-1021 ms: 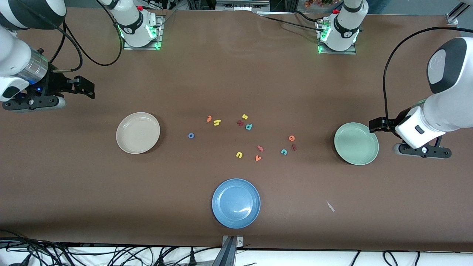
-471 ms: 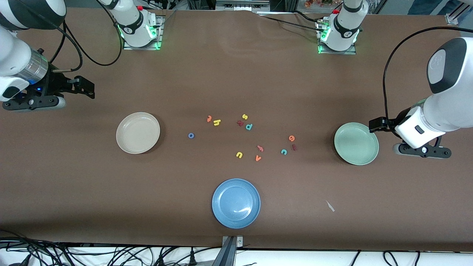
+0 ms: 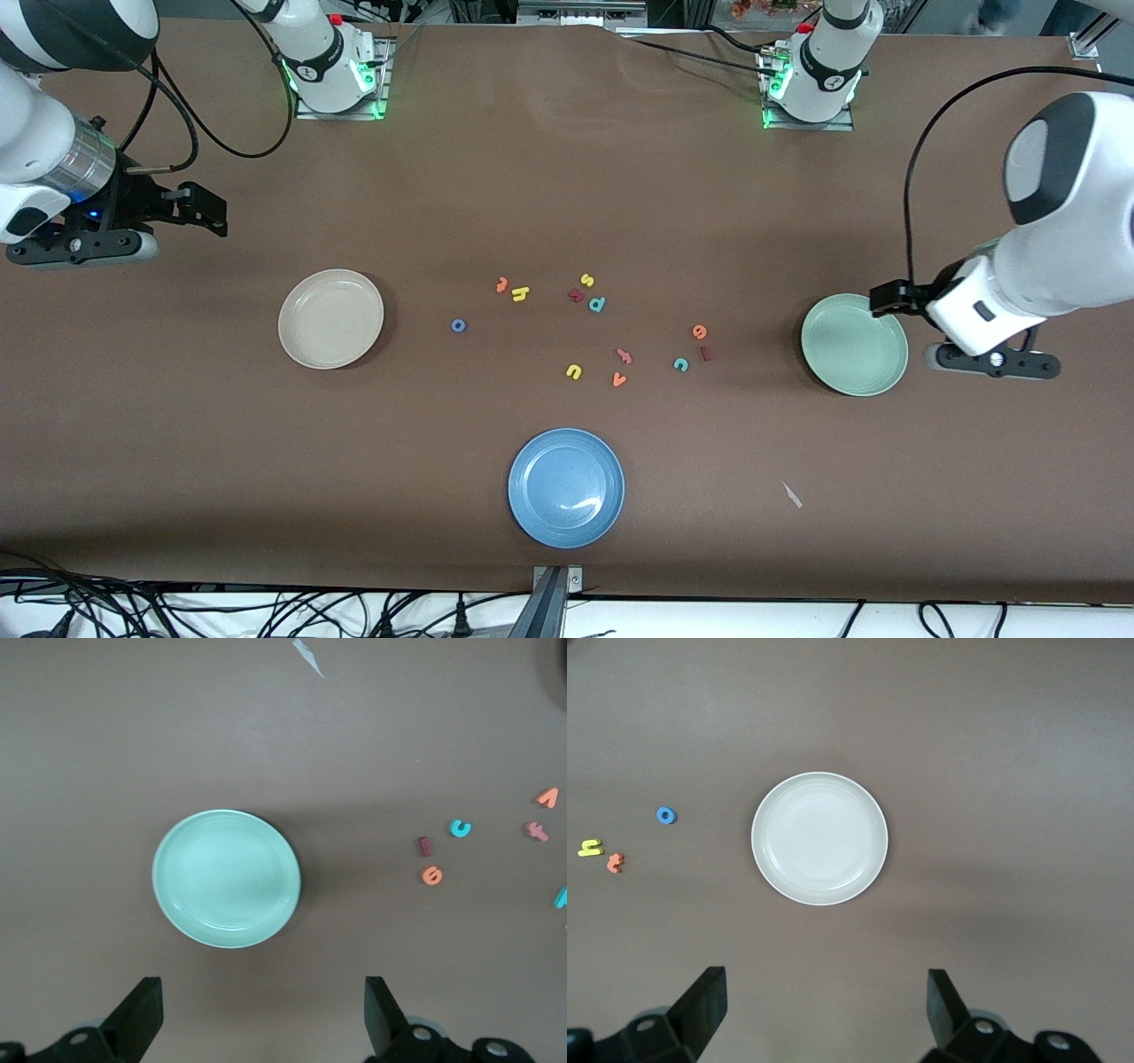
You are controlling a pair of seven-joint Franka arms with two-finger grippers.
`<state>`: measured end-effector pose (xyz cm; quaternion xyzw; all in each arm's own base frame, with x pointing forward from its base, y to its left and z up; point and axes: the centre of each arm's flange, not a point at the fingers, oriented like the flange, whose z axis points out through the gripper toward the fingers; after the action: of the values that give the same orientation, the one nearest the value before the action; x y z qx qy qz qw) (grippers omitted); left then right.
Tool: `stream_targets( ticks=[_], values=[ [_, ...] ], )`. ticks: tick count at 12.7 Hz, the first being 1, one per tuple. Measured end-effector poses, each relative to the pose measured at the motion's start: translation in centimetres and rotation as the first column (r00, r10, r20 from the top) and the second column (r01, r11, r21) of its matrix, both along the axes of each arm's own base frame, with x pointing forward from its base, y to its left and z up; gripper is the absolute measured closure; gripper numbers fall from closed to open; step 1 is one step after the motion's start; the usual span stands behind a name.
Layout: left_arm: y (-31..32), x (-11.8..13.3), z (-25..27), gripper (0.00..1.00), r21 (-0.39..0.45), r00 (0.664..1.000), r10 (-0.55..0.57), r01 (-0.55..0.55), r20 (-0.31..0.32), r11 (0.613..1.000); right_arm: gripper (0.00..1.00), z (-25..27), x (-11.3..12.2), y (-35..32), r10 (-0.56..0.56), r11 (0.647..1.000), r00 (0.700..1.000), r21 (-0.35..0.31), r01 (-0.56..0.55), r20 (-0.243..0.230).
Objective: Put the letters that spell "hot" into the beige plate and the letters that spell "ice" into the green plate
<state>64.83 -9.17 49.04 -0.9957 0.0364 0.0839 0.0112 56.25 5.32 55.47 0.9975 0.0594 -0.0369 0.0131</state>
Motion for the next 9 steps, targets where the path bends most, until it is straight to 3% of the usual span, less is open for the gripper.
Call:
stream_targets(
  ticks=[4,9],
  values=[
    [-7.2,0.5,-5.0,0.00,-0.001,0.996,0.086,-0.086,-0.017,0.996,0.00,-0.4,0.1,0.0,0.000,1.000,1.000,-0.001,0.000,-0.007],
    [-12.2,0.9,-16.1,0.00,0.011,0.971,0.230,-0.229,-0.062,0.973,0.00,-0.3,0.3,-0.1,-0.002,1.000,1.000,-0.001,0.002,-0.003]
  ],
)
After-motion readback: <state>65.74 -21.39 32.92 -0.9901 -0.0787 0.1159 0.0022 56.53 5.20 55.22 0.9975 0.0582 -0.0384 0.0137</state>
